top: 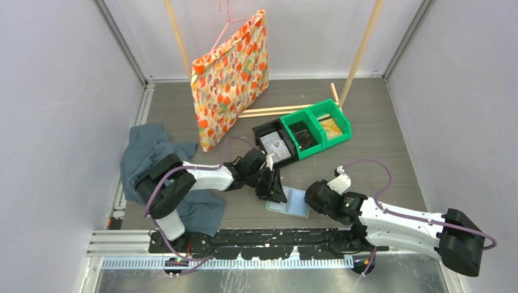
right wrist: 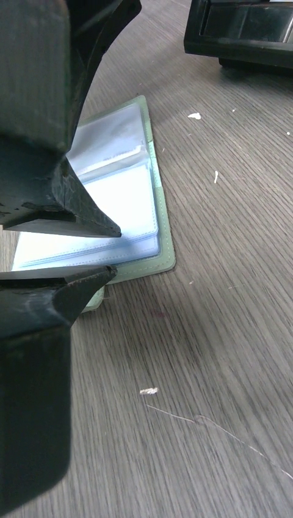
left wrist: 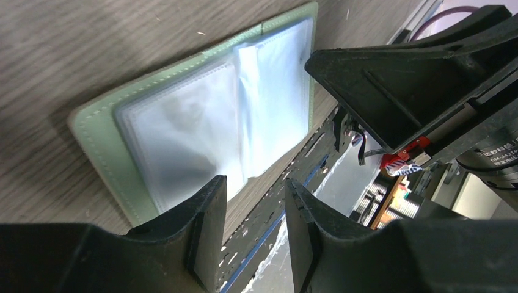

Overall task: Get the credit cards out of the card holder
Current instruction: Remove the credit card from the card holder.

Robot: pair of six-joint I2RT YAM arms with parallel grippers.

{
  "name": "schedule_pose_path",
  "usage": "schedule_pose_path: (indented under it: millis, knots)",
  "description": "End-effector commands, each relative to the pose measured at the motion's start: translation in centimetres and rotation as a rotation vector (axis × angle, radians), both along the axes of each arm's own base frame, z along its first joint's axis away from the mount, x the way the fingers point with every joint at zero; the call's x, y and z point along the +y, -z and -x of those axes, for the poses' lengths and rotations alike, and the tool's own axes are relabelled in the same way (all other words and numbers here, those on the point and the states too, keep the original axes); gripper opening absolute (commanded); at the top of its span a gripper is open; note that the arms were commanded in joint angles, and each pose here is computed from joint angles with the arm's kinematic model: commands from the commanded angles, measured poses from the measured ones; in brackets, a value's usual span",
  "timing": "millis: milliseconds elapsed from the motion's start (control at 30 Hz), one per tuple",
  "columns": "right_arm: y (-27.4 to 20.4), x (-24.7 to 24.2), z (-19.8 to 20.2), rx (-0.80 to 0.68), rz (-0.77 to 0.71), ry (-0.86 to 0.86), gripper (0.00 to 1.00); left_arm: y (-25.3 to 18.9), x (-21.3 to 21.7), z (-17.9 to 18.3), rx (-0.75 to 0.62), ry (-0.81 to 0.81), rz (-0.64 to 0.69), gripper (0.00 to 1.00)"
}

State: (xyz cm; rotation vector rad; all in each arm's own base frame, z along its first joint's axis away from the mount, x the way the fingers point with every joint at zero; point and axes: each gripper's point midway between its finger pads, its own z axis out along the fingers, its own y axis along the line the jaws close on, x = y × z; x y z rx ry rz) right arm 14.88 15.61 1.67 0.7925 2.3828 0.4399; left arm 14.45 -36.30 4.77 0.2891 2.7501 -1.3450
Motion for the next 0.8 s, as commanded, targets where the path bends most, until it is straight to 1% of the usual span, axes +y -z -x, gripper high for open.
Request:
schedule_pose_path:
  millis: [0, 133, 200, 333, 400, 633, 767]
  knots:
    - [2.0, -1.5, 1.3, 0.066, 0.072, -0.008, 0.28, -2.1, -2.0, -0.2, -0.024, 0.034, 0.094, 0.41]
    - [2.0, -1.7, 1.4, 0.066, 0.073, -0.006, 0.28, -2.9, -2.2, -0.2, -0.030, 0.037, 0.111, 0.40]
    - [1.9, -1.7, 1.4, 0.065, 0.073, -0.005, 0.28, -3.0, -1.6, -0.5, -0.061, 0.018, 0.082, 0.40]
    - [1.9, -1.8, 1.5, 0.063, 0.070, -0.006, 0.28, -2.5, 0.5, -1.5, -0.132, -0.029, -0.056, 0.41]
    - [1.9, -1.9, 1.4, 0.061, 0.073, -0.007, 0.28, -2.3, 1.1, -1.7, -0.142, -0.043, -0.086, 0.42]
    - [1.8, -1.9, 1.5, 0.061, 0.075, -0.006, 0.28, -0.4, 1.9, -1.7, -0.106, -0.065, -0.142, 0.44]
    - [1.7, -1.9, 1.5, 0.059, 0.077, -0.012, 0.28, 0.3, 1.8, -1.4, -0.083, -0.064, -0.134, 0.44]
